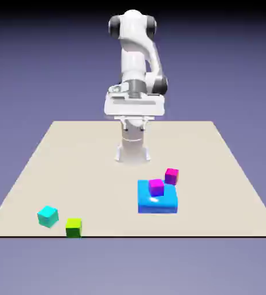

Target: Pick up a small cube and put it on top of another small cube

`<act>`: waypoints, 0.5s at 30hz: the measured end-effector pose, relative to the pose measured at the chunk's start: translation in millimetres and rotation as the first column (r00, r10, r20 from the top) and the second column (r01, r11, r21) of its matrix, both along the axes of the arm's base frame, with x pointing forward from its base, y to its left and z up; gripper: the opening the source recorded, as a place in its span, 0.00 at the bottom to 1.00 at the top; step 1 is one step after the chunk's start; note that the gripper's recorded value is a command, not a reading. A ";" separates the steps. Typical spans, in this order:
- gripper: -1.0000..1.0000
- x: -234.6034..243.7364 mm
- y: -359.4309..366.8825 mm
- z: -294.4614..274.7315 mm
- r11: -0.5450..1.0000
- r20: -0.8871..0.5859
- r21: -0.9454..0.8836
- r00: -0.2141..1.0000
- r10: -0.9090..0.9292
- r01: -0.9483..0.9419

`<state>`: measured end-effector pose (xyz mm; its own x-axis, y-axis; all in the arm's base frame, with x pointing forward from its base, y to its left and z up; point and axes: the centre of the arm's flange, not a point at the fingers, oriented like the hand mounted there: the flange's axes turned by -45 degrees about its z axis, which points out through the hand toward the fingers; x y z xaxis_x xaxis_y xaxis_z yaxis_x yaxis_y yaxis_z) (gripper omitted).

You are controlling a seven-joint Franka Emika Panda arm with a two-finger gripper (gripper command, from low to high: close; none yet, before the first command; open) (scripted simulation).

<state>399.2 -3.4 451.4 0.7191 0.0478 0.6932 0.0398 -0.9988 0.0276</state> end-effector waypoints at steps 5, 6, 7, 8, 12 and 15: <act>0.50 37.8 -35.7 -34.6 1.000 -0.123 0.010 0.992 -0.014 0.016; 0.50 44.6 -43.2 -42.7 1.000 -0.147 0.011 0.989 -0.017 0.018; 0.50 51.1 -50.8 -51.1 1.000 -0.171 0.013 0.985 -0.019 0.021; 0.50 57.4 -58.5 -59.8 1.000 -0.194 0.014 0.981 -0.021 0.024; 0.50 78.8 -90.9 -97.6 0.999 -0.284 0.017 0.958 -0.028 0.035; 0.50 91.1 -115.3 -128.4 0.999 -0.346 0.017 0.938 -0.031 0.040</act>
<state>490.3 -118.7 323.0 0.9156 0.0047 0.4021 0.0073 -1.0000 -0.0050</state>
